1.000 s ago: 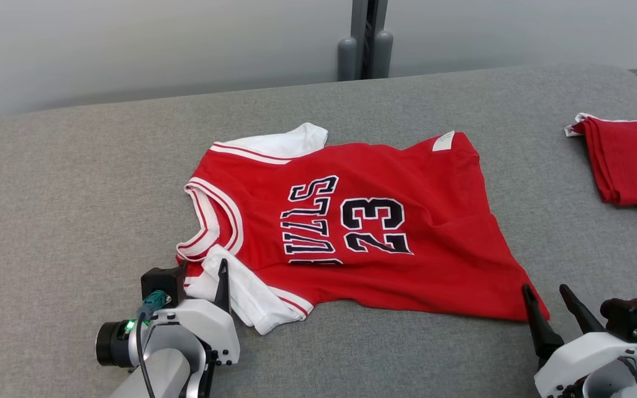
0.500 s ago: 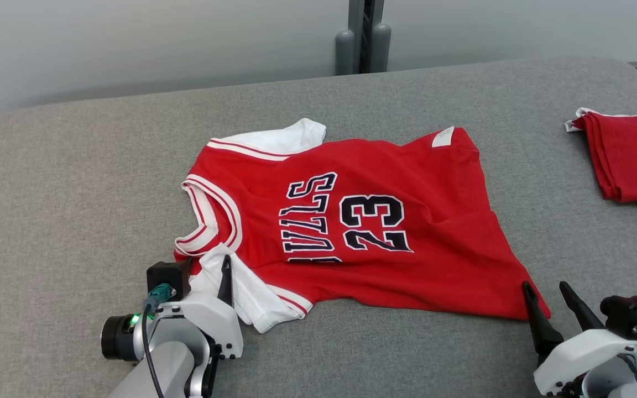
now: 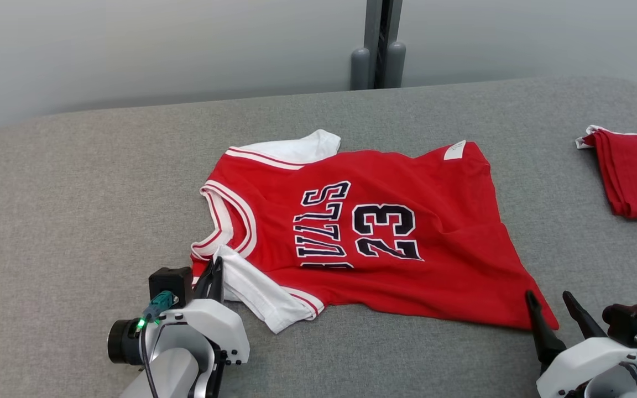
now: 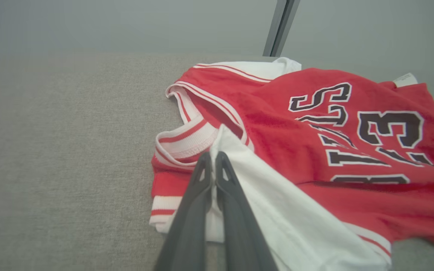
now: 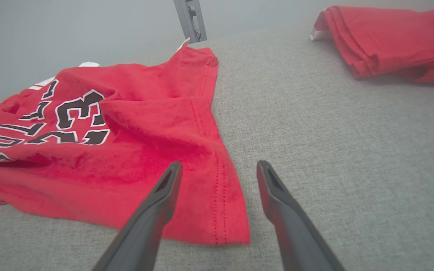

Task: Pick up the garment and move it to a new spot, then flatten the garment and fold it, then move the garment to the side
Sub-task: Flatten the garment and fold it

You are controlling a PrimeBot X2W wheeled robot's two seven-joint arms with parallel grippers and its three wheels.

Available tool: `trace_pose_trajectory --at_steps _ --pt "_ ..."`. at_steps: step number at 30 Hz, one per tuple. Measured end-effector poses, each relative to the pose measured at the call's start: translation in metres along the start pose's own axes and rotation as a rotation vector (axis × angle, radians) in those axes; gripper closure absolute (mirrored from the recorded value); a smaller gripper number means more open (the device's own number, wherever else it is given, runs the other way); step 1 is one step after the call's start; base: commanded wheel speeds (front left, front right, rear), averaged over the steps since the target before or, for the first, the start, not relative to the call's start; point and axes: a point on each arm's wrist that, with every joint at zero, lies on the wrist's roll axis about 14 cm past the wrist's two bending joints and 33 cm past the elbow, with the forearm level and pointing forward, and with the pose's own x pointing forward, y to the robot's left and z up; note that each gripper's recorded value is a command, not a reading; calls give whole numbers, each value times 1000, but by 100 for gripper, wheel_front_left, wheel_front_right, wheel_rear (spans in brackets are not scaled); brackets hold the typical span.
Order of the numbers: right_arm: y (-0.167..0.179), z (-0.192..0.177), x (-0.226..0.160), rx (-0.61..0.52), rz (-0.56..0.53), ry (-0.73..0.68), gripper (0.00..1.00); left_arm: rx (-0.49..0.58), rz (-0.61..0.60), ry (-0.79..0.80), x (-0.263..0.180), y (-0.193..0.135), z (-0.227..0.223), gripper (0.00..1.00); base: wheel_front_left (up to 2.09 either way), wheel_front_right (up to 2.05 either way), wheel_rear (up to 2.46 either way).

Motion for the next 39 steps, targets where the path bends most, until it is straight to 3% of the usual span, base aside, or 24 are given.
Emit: trace_pose_trajectory --at_steps 8,19,39 --pt "8 -3 -6 -4 19 2 0 -43 14 -55 -25 10 9 100 0 0 0" --pt "2 -12 -20 35 -18 0 0 -100 18 33 -61 13 -17 100 0 0 0" --pt "-3 -36 -14 151 -67 64 0 -104 37 59 -67 16 -20 100 0 0 0"
